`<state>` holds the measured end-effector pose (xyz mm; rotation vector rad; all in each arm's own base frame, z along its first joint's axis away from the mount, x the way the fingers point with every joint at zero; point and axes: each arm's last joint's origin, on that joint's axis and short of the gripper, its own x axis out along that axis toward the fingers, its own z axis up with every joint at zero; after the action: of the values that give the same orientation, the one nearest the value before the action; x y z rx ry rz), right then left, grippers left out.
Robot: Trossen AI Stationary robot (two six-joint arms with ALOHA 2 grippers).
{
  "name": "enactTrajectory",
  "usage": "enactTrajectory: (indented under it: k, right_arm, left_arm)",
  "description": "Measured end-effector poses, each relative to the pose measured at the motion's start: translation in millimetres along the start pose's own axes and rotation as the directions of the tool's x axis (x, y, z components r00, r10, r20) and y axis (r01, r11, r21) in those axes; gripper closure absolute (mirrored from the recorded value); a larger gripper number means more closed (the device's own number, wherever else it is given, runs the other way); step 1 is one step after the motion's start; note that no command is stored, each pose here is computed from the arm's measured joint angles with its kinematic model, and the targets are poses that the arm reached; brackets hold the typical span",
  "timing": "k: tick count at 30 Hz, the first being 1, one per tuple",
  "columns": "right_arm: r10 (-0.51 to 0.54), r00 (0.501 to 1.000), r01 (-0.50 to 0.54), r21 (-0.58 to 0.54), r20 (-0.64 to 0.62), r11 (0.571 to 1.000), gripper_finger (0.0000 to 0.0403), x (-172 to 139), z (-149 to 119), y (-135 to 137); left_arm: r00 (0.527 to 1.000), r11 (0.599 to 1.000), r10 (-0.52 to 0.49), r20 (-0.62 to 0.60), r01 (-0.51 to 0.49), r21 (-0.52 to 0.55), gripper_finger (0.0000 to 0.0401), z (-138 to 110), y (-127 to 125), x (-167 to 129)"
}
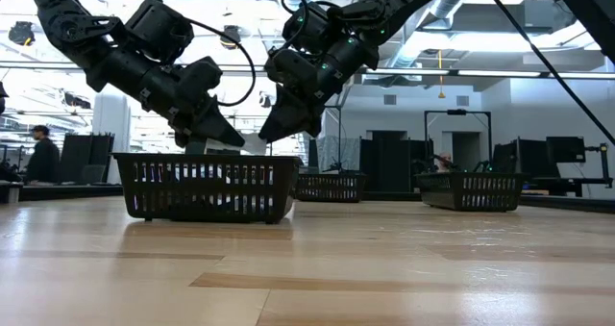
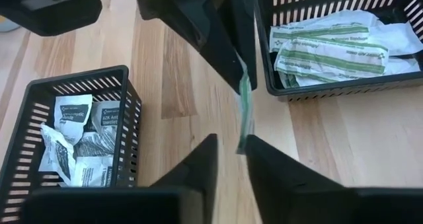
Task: Pick & Place First Aid Supplies
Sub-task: Put the green bandage into the left black bin, then return to Home Position
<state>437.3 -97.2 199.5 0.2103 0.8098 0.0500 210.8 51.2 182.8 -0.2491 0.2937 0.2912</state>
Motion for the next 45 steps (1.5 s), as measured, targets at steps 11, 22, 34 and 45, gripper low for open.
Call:
enactTrajectory:
  k: [11,22,34,45]
  right_arm:
    - [0.000,1.000,0.000,0.009,-0.016,1.000,0.0181,0,-2,0]
    - [-0.010,0.999,0.013,0.069,-0.044,0.998,0.0132,-2,-5,-7]
    - [-0.021,0.999,0.025,0.087,-0.046,0.996,0.0132,-4,-5,-15]
    - [-0.016,0.994,0.036,0.182,-0.108,0.983,0.0132,-7,-11,-14]
  left_arm:
    - [0.968,0.970,0.244,0.054,-0.243,-0.015,0.0392,2,7,-1]
    - [0.864,0.870,0.493,0.103,-0.491,-0.042,0.0354,4,19,-4]
    - [0.811,0.817,0.576,0.103,-0.570,-0.082,0.0256,8,41,-6]
    - [0.939,0.975,0.209,0.273,-0.222,0.014,0.0253,37,12,-37]
